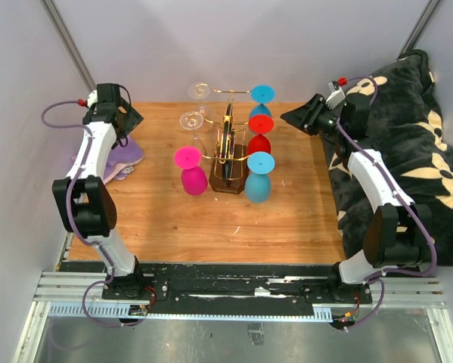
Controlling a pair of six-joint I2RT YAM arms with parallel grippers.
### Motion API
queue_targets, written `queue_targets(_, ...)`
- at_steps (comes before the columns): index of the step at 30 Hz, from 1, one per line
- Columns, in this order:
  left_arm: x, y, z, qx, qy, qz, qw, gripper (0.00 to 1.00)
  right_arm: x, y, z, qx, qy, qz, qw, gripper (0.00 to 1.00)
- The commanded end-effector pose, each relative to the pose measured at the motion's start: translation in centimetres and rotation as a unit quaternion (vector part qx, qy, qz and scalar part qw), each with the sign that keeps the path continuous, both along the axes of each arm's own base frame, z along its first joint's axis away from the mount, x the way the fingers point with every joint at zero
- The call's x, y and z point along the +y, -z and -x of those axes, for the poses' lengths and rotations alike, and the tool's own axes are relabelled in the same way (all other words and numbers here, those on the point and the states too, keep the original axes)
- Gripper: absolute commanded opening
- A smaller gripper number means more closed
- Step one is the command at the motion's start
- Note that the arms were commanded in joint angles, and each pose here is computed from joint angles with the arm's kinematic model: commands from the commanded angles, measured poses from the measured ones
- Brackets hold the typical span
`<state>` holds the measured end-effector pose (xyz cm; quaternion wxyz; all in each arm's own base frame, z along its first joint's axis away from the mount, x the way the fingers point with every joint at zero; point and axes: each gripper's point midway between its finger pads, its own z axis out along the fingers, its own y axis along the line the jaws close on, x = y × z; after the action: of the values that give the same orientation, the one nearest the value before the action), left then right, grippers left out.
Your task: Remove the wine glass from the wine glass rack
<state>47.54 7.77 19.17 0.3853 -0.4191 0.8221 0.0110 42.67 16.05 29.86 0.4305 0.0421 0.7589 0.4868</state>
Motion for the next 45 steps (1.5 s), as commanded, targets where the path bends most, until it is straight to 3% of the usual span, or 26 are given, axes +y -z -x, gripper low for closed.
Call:
queue_targets(1,-2.8,-3.2,1.2,-0.046,0.036,-0.033,0.998,1.00,2.1,-2.6,0.9,-0.036,-0.042,-0.032,0.998,0.42)
queue_targets(13,-4.7,-3.8,3.1,-0.067,0.072,-0.015,0.995,1.00,4.8,-1.3,1.3,0.001,-0.073,-0.015,0.997,0.36)
queue_targets(18,-5.1,-4.0,3.2,-0.075,0.080,-0.008,0.994,1.00,5.3,-1.8,1.4,-0.004,-0.079,-0.017,0.997,0.24)
queue_targets(23,-5.3,-3.9,3.2,-0.072,0.087,-0.005,0.994,1.00,5.9,-2.1,1.5,-0.006,-0.087,-0.019,0.996,0.01)
queue_targets(37,-6.2,-3.8,3.4,-0.070,0.110,0.008,0.991,1.00,5.8,-3.7,0.2,-0.009,-0.070,-0.049,0.996,0.01)
queue_targets(45,-6.5,-4.5,4.0,-0.074,0.124,0.007,0.989,1.00,2.0,-3.9,-0.3,0.002,-0.016,-0.036,0.999,0.01)
